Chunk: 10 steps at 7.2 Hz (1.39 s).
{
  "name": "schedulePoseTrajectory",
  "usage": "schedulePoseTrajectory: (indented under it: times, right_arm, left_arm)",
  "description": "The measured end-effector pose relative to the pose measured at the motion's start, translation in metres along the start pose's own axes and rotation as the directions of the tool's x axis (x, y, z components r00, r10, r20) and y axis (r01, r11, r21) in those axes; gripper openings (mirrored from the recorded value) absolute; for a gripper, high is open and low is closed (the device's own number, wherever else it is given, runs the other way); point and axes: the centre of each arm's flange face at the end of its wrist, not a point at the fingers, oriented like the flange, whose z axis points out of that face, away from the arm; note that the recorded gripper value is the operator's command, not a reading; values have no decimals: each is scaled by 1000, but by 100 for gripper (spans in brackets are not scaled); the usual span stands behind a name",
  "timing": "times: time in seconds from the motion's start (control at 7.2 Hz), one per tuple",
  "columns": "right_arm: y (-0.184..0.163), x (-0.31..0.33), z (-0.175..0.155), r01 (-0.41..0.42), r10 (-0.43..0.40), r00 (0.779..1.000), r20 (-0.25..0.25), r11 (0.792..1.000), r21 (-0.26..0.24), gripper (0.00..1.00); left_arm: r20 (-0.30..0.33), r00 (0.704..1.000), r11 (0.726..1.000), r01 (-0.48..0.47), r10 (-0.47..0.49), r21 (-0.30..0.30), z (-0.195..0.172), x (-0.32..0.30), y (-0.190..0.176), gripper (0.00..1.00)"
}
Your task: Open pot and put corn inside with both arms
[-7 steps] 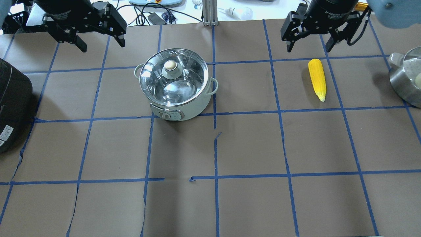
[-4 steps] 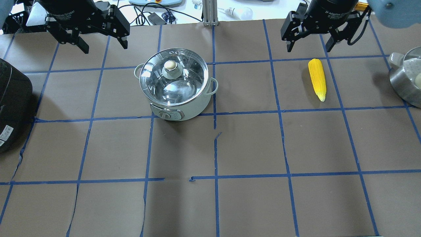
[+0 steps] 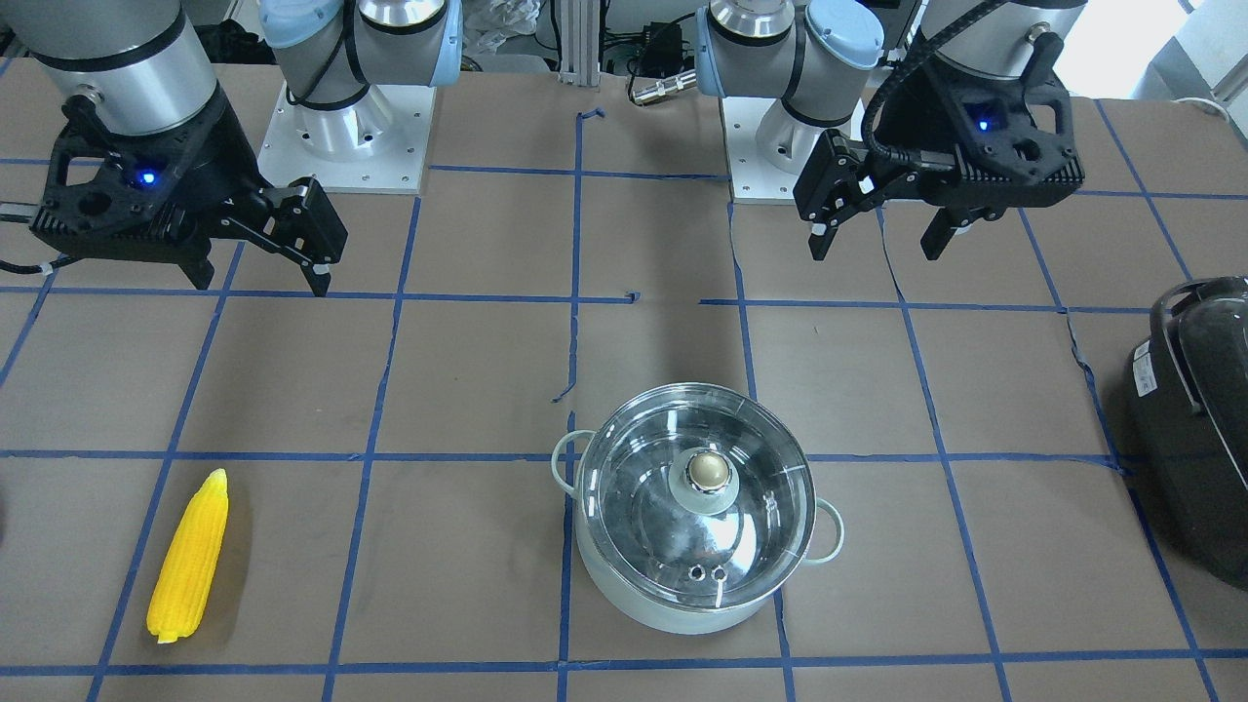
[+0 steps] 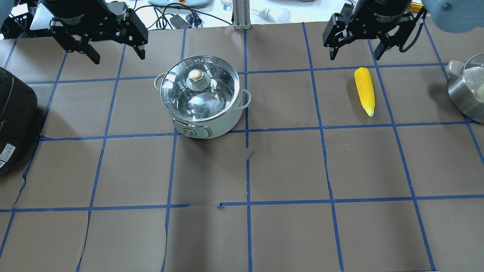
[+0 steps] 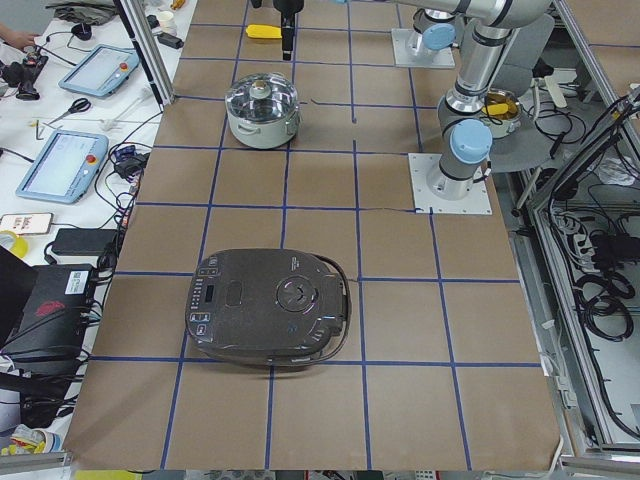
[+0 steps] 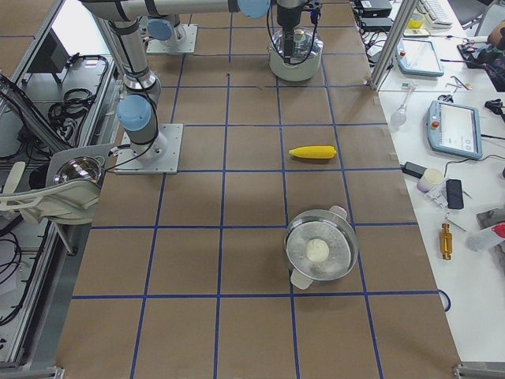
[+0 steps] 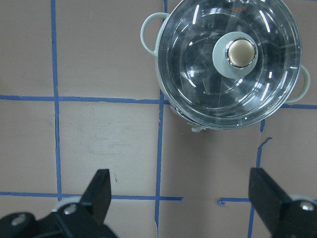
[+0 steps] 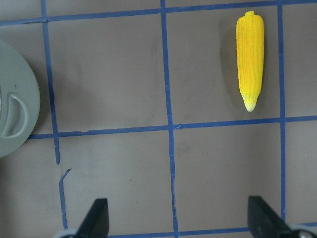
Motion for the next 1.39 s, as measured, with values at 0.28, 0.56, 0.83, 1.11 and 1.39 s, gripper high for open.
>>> schedulePoseTrajectory:
  times: [0.28, 0.56, 0.83, 1.11, 1.39]
  right_arm:
    - [0, 0, 0, 0, 0, 1000, 0, 1000, 0, 100]
    - [0, 0, 0, 0, 0, 1000, 0, 1000, 1, 100]
    - [0, 0, 0, 0, 0, 1000, 0, 1000, 0, 100]
    - [0, 0, 0, 0, 0, 1000, 0, 1000, 0, 100]
    - [0, 0, 0, 0, 0, 1000, 0, 1000, 0, 100]
  left_arm:
    - [-8, 1000, 1000, 0, 0, -3, 22, 3, -17, 100]
    - [-76, 996, 999, 37, -37, -4, 83, 26, -60, 100]
    - [-87, 995, 999, 45, -47, -17, 143, 69, -81, 100]
    - [-51, 996, 997, 70, -71, -23, 183, 96, -86, 100]
    - [-27, 997, 997, 72, -73, -20, 208, 104, -88, 100]
